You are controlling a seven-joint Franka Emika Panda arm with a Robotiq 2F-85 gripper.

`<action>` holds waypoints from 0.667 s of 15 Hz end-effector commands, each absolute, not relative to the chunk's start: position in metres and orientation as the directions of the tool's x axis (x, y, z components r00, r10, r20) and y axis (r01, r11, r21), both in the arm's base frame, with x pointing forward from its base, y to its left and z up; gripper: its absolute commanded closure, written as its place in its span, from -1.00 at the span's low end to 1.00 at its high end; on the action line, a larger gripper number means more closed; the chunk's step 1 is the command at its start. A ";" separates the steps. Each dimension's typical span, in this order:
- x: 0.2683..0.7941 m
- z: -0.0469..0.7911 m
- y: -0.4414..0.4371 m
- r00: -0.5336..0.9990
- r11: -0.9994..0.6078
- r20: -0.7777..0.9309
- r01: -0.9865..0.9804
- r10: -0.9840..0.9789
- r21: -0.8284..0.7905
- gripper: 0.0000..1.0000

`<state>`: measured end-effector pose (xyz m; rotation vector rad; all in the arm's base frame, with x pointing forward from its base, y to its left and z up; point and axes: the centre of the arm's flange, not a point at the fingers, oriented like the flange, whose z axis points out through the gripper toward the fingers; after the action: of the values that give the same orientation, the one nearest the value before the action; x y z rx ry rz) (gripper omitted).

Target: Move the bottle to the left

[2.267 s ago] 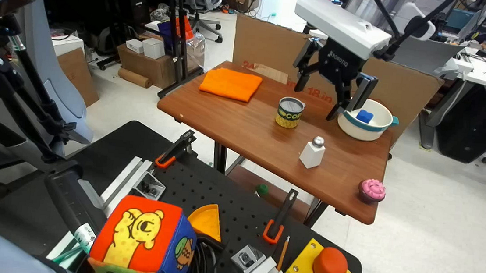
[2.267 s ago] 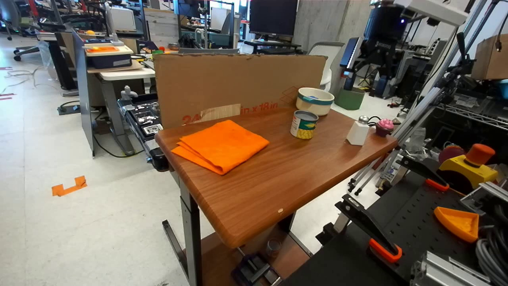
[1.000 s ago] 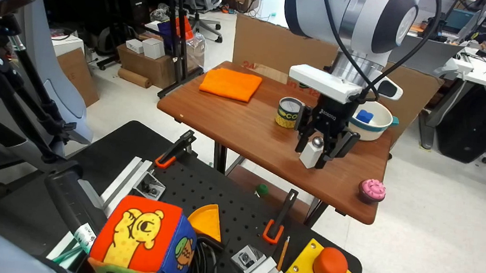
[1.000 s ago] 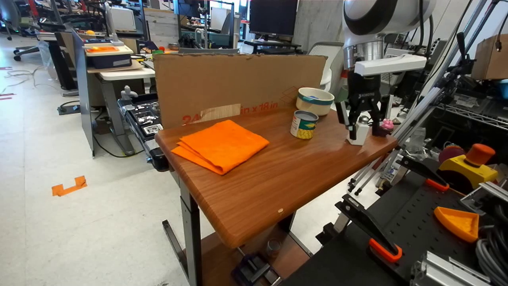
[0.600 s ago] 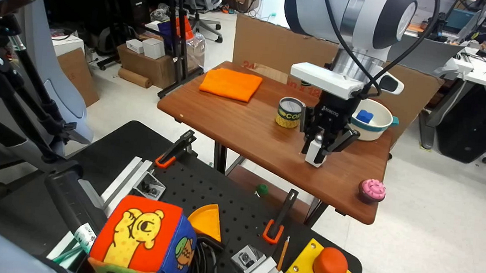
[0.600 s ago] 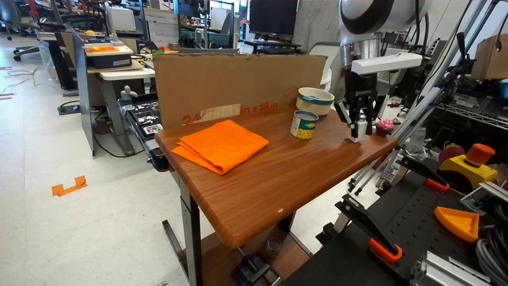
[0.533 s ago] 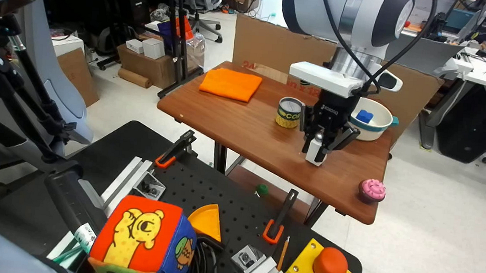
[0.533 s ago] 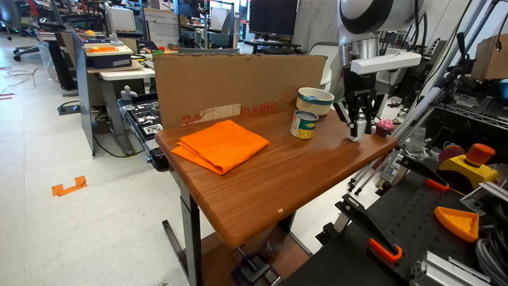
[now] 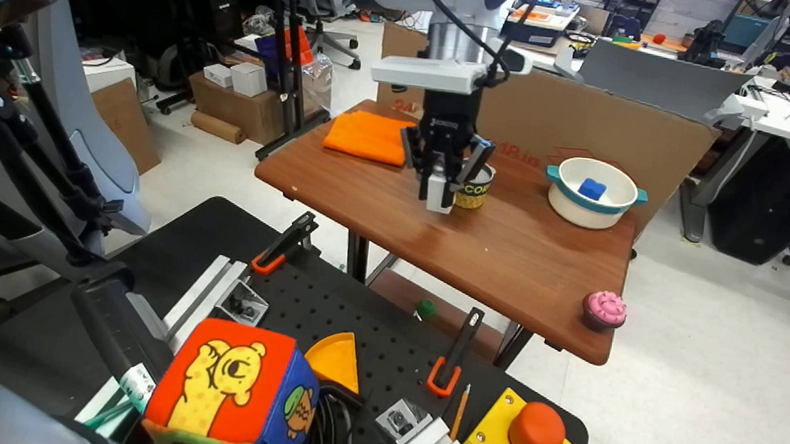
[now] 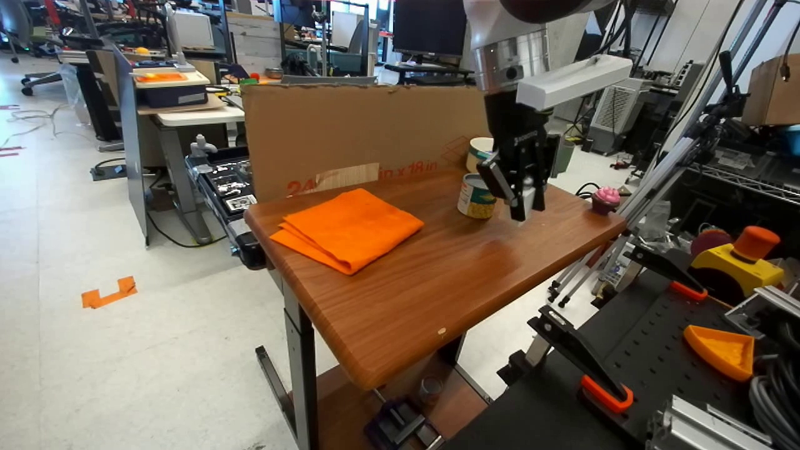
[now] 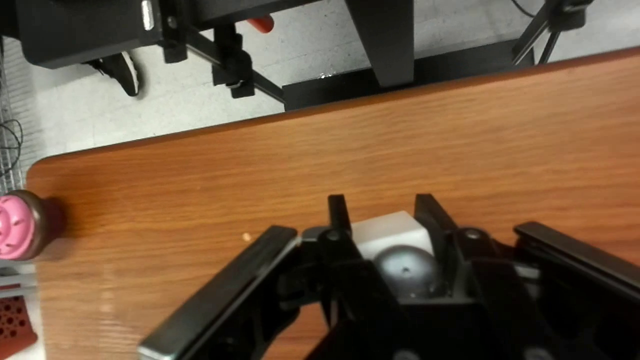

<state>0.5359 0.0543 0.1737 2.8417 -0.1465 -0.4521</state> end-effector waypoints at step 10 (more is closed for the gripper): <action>0.514 0.169 0.134 0.913 -0.997 -0.403 0.077 0.060 0.024 0.75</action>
<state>0.5023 0.1431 0.1677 2.9715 0.1332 -0.5717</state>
